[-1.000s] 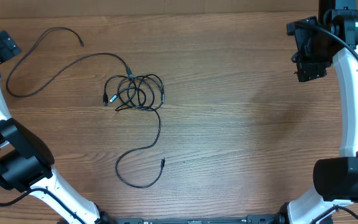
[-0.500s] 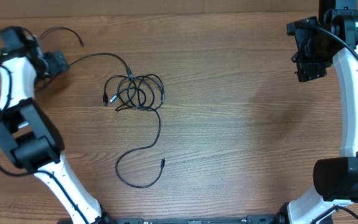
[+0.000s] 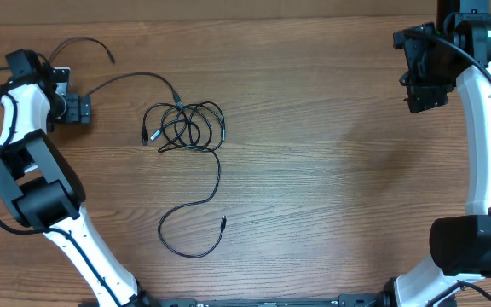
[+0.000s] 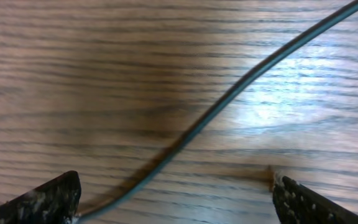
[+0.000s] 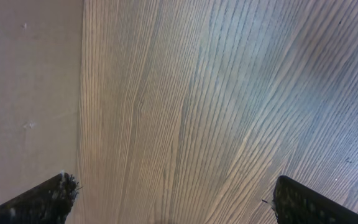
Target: Untangle cables
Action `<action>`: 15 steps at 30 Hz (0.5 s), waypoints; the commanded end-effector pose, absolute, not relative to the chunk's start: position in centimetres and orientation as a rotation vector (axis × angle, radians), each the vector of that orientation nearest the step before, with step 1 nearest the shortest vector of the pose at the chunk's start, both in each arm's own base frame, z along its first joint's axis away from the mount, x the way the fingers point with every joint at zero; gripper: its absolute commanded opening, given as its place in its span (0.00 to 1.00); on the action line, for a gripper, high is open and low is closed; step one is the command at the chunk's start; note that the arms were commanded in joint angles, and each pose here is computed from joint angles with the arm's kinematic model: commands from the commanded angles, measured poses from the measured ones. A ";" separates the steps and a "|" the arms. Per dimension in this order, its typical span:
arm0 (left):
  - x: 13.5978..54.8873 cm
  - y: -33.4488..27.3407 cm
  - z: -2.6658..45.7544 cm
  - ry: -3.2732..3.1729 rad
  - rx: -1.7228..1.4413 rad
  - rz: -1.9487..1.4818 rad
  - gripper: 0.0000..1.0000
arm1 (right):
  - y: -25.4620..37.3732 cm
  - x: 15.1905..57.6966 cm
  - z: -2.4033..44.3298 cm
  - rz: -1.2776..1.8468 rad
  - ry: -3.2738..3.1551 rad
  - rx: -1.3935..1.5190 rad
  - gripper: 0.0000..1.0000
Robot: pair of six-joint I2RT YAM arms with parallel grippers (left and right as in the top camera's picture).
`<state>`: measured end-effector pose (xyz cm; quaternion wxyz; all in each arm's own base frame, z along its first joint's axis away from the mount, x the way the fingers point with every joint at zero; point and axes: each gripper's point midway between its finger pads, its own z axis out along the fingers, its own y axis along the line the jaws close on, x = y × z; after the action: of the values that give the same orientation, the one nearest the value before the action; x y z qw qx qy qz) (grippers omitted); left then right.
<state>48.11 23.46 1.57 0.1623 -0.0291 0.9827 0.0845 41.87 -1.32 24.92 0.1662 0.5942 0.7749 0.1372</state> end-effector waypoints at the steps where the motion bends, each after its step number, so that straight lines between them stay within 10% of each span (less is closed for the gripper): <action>1: 47.8 24.4 1.2 2.799 -0.001 0.230 0.98 | -1.6 41.5 26.2 0.396 2.176 1.671 1.00; 15: 46.3 25.1 -0.3 2.748 -0.137 0.002 0.86 | -1.6 41.5 26.2 0.396 2.176 1.671 1.00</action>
<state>47.11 25.24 0.71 0.1970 -0.0355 0.9793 0.0281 41.85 -1.32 24.92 0.1659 0.5941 0.7751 0.1370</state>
